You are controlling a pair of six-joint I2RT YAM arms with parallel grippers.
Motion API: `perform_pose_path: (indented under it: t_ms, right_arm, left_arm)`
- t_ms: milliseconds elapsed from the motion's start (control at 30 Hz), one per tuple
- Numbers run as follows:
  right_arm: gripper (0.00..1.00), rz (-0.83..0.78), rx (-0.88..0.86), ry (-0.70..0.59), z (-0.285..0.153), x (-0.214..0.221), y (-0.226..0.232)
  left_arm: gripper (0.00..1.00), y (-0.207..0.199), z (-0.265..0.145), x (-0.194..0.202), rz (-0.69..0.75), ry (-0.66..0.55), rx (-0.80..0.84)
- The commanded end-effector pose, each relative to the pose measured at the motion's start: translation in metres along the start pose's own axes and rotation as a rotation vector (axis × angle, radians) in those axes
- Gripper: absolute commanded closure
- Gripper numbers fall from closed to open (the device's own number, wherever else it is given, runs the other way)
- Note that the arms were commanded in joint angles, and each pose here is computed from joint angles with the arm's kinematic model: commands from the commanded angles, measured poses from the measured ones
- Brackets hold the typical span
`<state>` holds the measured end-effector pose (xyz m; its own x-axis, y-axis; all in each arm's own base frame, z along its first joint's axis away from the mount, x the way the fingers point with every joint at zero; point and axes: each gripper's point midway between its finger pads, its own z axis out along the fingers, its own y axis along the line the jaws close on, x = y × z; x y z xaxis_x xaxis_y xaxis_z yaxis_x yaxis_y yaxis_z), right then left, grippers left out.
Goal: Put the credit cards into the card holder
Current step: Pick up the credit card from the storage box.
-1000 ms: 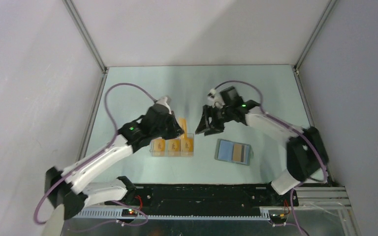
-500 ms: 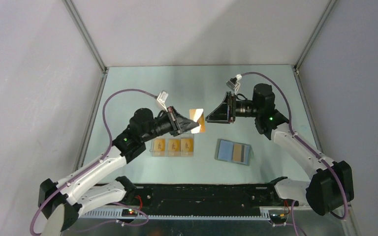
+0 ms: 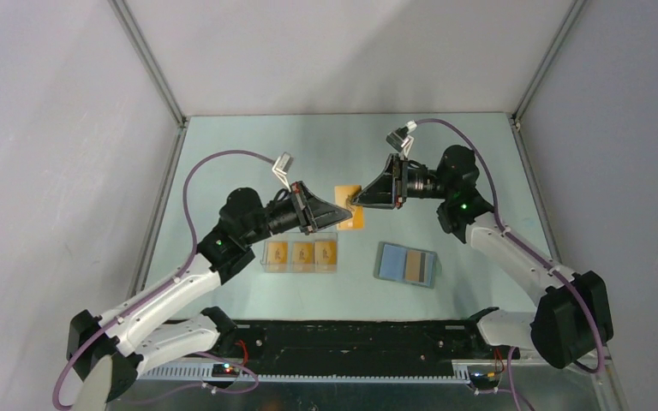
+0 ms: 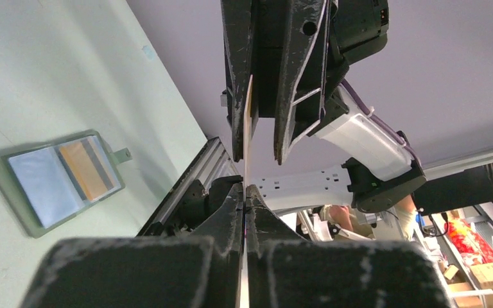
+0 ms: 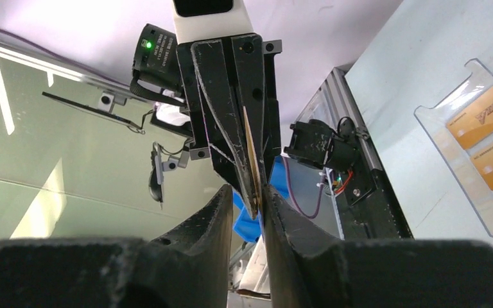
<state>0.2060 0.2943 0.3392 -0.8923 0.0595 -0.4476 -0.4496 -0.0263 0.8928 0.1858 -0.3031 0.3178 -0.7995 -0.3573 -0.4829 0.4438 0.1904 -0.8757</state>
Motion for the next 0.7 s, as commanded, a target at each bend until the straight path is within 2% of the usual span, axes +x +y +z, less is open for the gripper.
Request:
perform_pose_path:
  t_ms: [0, 100, 167, 200, 267, 333, 433, 533, 567, 600, 633, 667]
  right_arm:
    - [0.75, -0.032, -0.067, 0.037, 0.005, 0.006, 0.016]
    - [0.99, -0.029, -0.066, 0.047, 0.008, 0.01, 0.016]
    - [1.0, -0.041, -0.046, 0.039, 0.005, 0.01, 0.013]
    - [1.0, -0.036, -0.012, 0.038, 0.003, 0.011, 0.004]
    - [1.0, -0.03, 0.091, -0.006, -0.012, 0.005, -0.018]
    - [1.0, -0.026, 0.232, -0.058, -0.033, 0.003, -0.044]
    - [1.0, -0.006, 0.455, -0.131, -0.07, 0.006, -0.09]
    - [1.0, 0.04, 0.597, -0.207, -0.115, 0.017, -0.134]
    - [1.0, 0.048, 0.62, -0.223, -0.122, 0.019, -0.142]
    - [1.0, 0.075, 0.653, -0.245, -0.136, 0.026, -0.158]
    - [1.0, 0.082, 0.67, -0.256, -0.142, 0.028, -0.165]
    - [1.0, 0.112, 0.698, -0.266, -0.151, 0.036, -0.179]
  left_arm:
    - [1.0, -0.013, 0.001, -0.004, 0.005, -0.01, 0.048]
    - [0.95, -0.01, 0.004, -0.004, -0.002, -0.008, 0.042]
    - [0.76, -0.007, 0.005, -0.004, -0.002, -0.011, 0.034]
    - [0.6, -0.003, 0.006, -0.005, -0.004, -0.024, 0.023]
    - [0.43, 0.01, 0.005, -0.007, -0.015, -0.058, -0.019]
    - [0.37, 0.035, 0.006, -0.006, -0.046, -0.086, -0.101]
    - [0.36, 0.08, 0.016, 0.007, -0.102, -0.069, -0.232]
    - [0.37, 0.119, 0.034, 0.027, -0.134, -0.003, -0.342]
    - [0.4, 0.119, 0.042, 0.031, -0.133, 0.019, -0.345]
    - [0.41, 0.138, 0.05, 0.042, -0.149, 0.057, -0.391]
    - [0.46, 0.133, 0.06, 0.046, -0.148, 0.082, -0.38]
    - [0.47, 0.15, 0.069, 0.057, -0.16, 0.119, -0.419]
